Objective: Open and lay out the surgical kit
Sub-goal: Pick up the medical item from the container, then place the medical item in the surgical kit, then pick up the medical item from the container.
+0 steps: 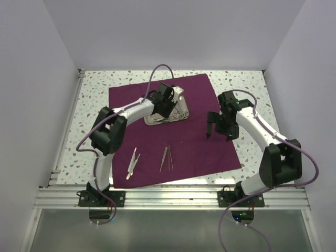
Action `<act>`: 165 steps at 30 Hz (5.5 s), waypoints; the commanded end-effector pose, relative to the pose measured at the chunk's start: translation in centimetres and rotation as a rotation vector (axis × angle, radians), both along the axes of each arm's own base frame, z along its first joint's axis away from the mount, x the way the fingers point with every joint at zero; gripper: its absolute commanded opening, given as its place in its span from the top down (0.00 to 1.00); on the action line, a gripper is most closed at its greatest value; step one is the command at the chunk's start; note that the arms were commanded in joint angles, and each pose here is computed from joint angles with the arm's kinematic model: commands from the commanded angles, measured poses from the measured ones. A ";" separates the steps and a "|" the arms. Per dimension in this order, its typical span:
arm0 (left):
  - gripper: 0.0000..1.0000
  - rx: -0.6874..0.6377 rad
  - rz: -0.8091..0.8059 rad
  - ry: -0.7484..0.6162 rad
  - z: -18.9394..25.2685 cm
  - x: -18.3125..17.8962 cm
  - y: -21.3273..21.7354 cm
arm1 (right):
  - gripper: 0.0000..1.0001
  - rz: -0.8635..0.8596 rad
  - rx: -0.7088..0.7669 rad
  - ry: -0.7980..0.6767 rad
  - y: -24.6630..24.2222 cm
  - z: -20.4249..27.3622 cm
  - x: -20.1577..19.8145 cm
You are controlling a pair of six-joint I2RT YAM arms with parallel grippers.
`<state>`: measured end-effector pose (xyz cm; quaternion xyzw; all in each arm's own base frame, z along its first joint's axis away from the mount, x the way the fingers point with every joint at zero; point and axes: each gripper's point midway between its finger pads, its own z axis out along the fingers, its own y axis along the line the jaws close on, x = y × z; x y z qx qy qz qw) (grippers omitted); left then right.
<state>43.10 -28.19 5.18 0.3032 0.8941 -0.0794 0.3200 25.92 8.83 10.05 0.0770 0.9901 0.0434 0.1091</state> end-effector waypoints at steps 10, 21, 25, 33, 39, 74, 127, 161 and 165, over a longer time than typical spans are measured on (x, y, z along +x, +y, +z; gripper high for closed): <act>0.65 -0.084 -0.094 0.020 -0.4 -0.1 -2.5 | 0.02 0.030 -0.050 -0.002 -0.7 0.1 1.7; 0.65 -0.010 -0.067 0.082 -4.8 -0.2 -1.6 | 0.02 0.031 -0.050 0.010 -0.5 -0.3 2.4; 0.66 -0.002 -0.054 0.091 -5.2 0.1 -1.3 | 0.02 0.030 -0.051 0.008 -0.6 -0.2 2.6; 0.97 0.037 -0.026 0.067 -3.7 0.5 0.1 | 0.02 0.031 -0.039 0.010 -0.3 -0.3 2.7; 1.00 0.102 0.039 0.023 -1.4 1.2 1.9 | 0.02 0.033 -0.007 0.016 0.2 -0.5 2.4; 0.95 -0.194 0.541 0.428 0.8 -22.0 0.7 | 0.02 -0.024 0.166 -0.061 2.9 0.4 2.8; 1.00 0.102 0.736 0.248 -3.0 -0.3 14.5 | 0.02 -0.036 0.108 -0.106 1.9 4.0 2.2; 0.75 -0.024 0.587 0.286 -1.3 -0.1 12.2 | 0.59 0.199 0.060 -0.087 16.2 -6.2 20.4; 0.77 -0.029 0.578 0.278 -1.1 0.3 12.1 | 0.70 0.210 0.024 -0.046 16.0 -7.9 19.3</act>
